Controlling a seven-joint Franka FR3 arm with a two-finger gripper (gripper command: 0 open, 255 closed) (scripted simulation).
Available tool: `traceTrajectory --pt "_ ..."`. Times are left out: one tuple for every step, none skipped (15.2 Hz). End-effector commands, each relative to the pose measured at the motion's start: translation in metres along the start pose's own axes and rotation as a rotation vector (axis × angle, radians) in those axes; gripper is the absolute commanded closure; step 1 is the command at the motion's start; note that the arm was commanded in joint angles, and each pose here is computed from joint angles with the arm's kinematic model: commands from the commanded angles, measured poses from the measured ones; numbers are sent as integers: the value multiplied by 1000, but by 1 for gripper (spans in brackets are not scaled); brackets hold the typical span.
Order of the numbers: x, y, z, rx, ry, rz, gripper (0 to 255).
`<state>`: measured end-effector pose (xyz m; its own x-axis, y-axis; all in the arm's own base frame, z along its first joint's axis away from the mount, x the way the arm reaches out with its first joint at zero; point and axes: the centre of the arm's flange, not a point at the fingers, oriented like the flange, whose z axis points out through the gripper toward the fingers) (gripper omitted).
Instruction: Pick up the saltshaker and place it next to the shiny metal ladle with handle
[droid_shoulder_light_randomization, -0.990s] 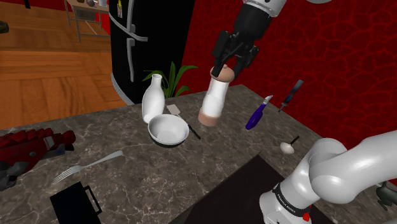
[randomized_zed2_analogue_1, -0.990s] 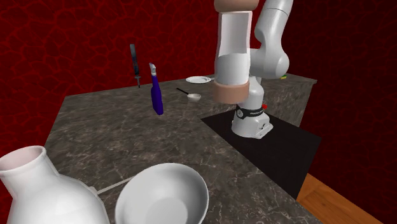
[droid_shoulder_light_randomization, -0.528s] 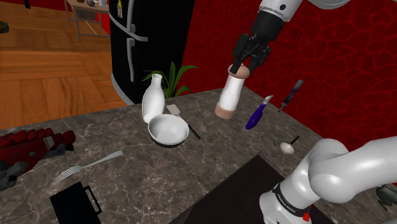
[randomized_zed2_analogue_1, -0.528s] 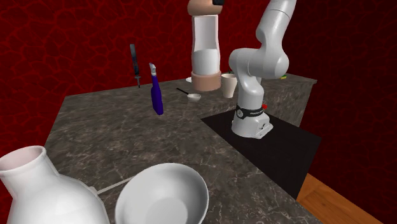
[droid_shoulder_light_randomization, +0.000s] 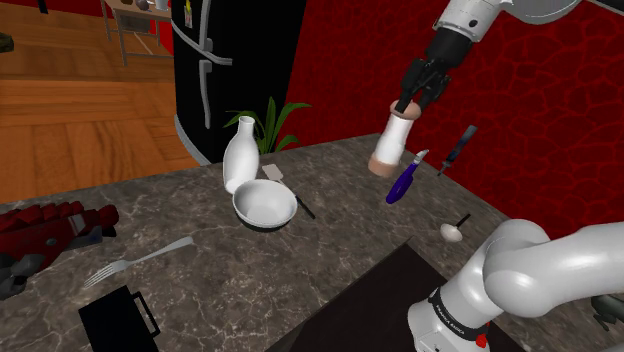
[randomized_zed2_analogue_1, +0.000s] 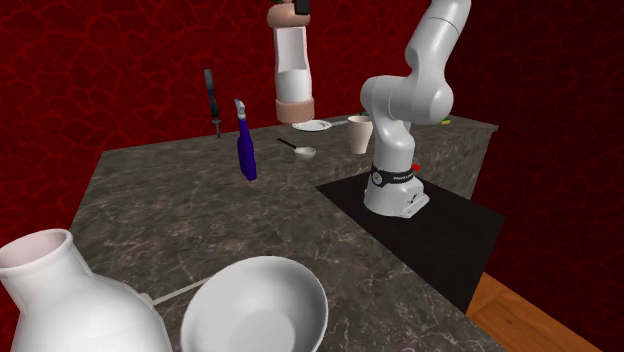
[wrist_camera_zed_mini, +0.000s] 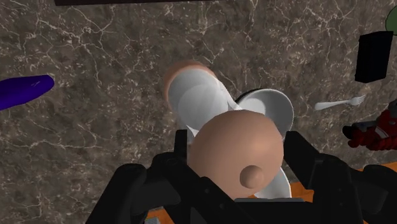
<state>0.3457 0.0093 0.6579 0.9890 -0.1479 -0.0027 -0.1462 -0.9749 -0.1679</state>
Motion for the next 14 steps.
traceTrajectory --pt "1 24 -3 0 0 -2 255" --pt "2 37 -5 0 0 -2 255" --pt "3 50 -7 0 0 -2 255" --pt "4 63 -9 0 0 -2 255" --pt "6 76 -12 0 0 -2 255" --pt "7 89 -14 0 0 -2 255" --pt "8 102 -16 0 0 -2 255" --pt "9 115 -18 0 0 -2 255" --pt "10 128 -21 0 0 -2 255" --pt "11 141 -23 0 0 -2 255" --pt "12 154 -25 0 0 -2 255" --pt "13 167 -27 0 0 -2 255" --pt "14 180 -30 0 0 -2 255" --pt "15 193 -32 0 0 -2 255"
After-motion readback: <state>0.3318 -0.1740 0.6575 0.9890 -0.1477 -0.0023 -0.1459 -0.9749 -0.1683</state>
